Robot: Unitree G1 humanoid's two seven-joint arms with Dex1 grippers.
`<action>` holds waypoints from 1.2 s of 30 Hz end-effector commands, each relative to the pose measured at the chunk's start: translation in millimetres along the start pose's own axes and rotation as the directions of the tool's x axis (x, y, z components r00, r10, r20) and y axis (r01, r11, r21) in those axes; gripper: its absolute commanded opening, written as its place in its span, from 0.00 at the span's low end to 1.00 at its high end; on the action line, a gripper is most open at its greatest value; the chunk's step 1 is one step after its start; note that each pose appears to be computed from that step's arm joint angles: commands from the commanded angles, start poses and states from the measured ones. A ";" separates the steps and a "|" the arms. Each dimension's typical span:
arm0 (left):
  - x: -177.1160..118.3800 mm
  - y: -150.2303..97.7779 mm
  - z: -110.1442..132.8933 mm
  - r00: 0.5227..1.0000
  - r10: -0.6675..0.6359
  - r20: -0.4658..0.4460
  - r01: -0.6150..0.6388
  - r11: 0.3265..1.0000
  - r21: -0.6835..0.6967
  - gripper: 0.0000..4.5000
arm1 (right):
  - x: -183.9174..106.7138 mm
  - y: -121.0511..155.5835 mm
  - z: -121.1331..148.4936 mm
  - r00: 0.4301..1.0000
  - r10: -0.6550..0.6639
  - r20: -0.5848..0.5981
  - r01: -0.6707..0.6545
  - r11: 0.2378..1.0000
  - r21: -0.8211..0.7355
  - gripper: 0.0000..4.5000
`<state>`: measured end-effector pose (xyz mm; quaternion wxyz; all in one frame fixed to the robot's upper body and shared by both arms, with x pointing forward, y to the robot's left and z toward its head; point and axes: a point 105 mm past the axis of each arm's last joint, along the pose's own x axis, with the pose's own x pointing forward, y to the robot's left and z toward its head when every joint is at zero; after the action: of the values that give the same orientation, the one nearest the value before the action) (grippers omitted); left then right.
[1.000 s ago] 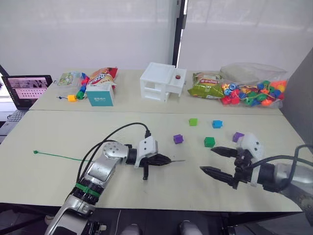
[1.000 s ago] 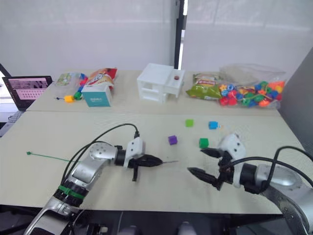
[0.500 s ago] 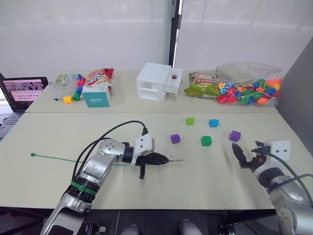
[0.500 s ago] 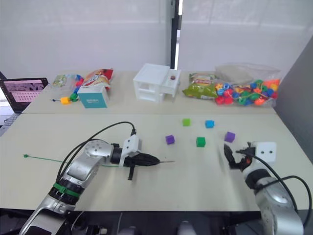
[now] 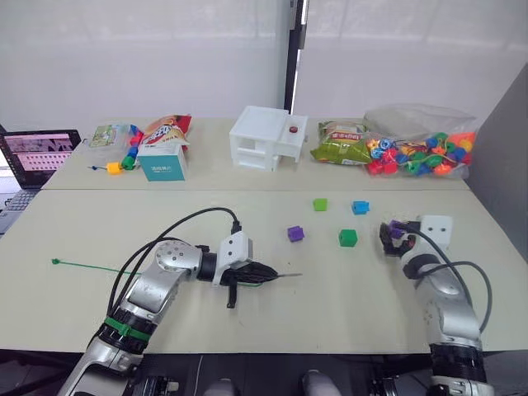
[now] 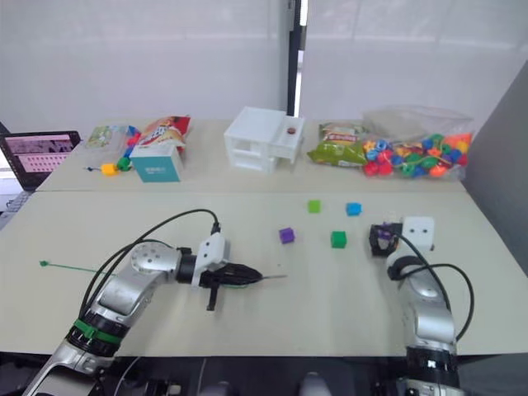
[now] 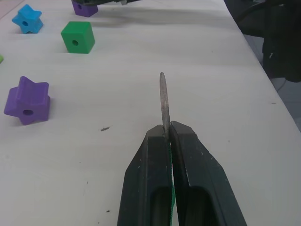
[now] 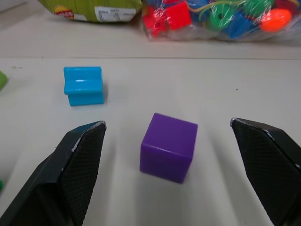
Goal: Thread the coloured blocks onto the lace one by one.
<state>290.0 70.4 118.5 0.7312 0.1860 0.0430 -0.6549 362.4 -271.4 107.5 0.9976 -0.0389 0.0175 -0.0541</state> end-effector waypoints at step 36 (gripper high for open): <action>-2.7 -4.4 -16.0 0.997 -0.074 -0.029 0.074 0.997 -0.027 0.00 | -123.8 95.8 32.1 0.924 0.381 0.036 -0.382 0.923 0.039 0.27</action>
<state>288.0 80.4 96.8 0.7184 0.1763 0.0861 -0.6674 260.4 -179.9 126.1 0.9928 -0.0153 0.0221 0.1166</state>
